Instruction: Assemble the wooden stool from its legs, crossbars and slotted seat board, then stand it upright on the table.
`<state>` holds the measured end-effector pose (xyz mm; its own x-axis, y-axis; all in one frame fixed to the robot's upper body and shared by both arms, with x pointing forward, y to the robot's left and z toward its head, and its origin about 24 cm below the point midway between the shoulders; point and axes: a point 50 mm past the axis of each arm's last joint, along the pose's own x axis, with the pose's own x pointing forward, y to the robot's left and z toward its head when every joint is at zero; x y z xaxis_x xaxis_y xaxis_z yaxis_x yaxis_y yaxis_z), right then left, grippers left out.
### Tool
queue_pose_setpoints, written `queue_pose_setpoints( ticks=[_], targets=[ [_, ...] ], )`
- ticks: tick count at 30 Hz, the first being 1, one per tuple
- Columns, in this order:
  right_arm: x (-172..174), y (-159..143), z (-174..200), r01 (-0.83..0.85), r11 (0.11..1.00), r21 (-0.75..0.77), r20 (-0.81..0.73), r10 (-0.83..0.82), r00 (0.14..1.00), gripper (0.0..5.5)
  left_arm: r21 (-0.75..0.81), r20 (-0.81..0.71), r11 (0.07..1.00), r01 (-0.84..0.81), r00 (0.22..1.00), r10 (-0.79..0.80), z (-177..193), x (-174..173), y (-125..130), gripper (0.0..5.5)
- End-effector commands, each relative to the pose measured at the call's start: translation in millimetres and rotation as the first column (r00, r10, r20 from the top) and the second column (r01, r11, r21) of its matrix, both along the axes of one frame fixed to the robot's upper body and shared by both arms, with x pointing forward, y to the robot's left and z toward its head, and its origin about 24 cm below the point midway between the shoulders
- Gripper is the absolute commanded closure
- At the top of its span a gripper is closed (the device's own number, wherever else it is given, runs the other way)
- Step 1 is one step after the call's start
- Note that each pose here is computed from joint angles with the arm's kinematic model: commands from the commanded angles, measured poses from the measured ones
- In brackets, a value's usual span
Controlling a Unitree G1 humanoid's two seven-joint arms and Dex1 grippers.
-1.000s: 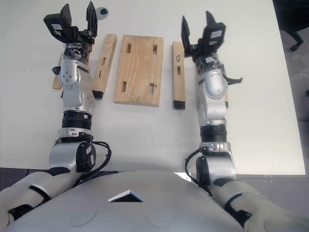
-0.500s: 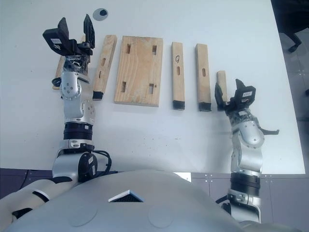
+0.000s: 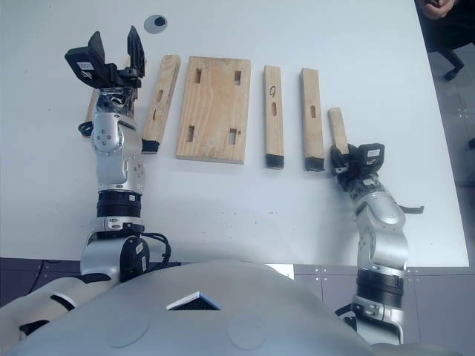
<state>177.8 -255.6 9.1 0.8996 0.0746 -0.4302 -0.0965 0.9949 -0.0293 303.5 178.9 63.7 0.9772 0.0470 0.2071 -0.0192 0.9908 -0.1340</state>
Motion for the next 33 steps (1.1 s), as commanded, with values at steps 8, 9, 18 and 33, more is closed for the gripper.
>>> queue_pose_setpoints(
  ticks=[8, 9, 18, 33],
  targets=[
    [58.5, 15.9, 69.7, -0.066, 0.955, -0.289, 0.460, 0.199, 0.865, 4.19, -0.125, 0.137, 0.941, 0.315, 0.945, -0.298, 33.5, 0.1, -26.9, 1.75],
    [68.3, 25.1, 82.0, -0.088, 0.954, -0.286, 0.519, 0.232, 0.823, 4.19, -0.138, 0.138, 0.917, 0.375, 0.924, -0.357, 36.9, -0.9, -33.4, 1.75],
    [89.3, 122.3, 115.9, -0.534, 0.771, -0.347, 0.661, 0.605, 0.444, 4.19, -0.444, 0.233, 0.499, 0.744, 0.634, -0.737, 74.2, -32.4, -76.2, 1.75],
    [77.0, 141.4, 104.7, -0.658, 0.687, -0.309, 0.620, 0.670, 0.408, 4.19, -0.585, 0.249, 0.399, 0.706, 0.624, -0.740, 76.4, -33.4, -71.2, 2.98]
  ],
)
